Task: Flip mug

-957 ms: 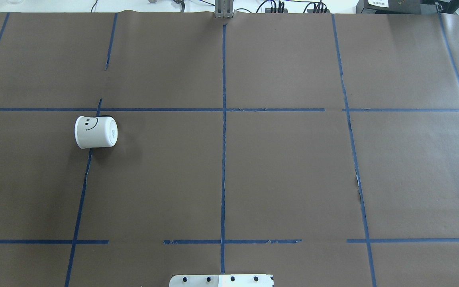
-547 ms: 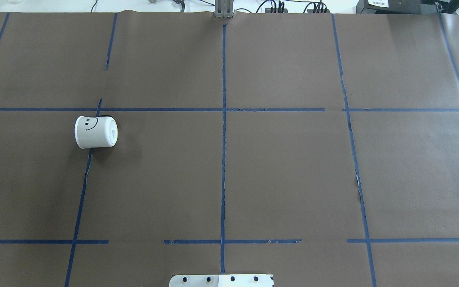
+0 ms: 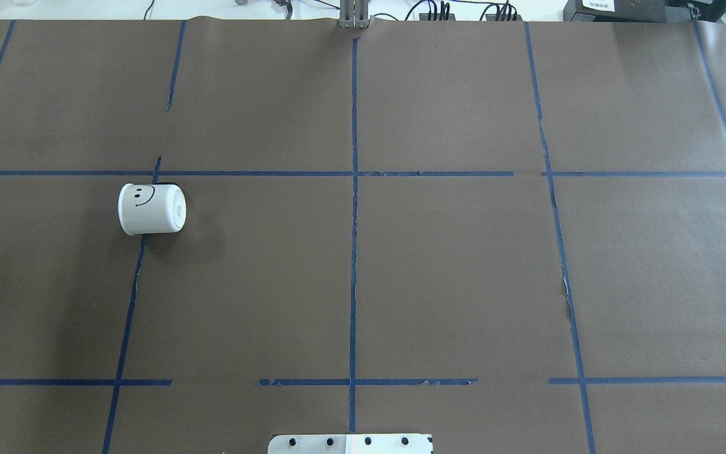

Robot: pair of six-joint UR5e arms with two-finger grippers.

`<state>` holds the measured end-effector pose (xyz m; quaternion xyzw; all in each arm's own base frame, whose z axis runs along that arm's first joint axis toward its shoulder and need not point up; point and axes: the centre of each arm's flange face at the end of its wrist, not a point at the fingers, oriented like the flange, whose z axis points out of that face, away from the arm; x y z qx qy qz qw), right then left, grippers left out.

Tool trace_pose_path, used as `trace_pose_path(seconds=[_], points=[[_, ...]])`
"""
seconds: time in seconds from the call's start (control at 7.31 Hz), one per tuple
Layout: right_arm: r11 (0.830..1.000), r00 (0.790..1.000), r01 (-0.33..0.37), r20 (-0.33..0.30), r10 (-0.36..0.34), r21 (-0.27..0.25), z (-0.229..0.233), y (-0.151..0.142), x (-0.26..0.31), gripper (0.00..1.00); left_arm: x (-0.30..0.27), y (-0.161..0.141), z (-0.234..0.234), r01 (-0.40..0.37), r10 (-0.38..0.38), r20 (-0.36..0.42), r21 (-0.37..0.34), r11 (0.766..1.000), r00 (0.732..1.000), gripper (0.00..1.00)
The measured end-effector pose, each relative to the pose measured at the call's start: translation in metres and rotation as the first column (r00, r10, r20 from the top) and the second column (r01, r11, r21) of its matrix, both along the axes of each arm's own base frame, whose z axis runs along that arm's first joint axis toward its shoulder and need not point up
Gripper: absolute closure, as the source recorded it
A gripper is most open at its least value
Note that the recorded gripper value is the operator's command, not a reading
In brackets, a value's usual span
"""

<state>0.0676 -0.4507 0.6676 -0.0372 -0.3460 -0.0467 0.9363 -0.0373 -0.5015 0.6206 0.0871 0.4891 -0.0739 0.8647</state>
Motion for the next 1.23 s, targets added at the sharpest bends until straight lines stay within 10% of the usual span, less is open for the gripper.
trace_pose_path(seconds=[0.68,1.23], points=[[1.000,1.000,0.000,0.000,0.000,0.000,0.000,0.000,0.000,0.00,0.082,0.051,0.002,0.189,-0.195,-0.151,-0.053,0.981,0.969,0.00],[1.000,1.000,0.000,0.000,0.000,0.000,0.000,0.000,0.000,0.00,0.165,0.069,-0.010,0.335,-0.366,-0.306,-0.152,0.930,0.879,0.00]])
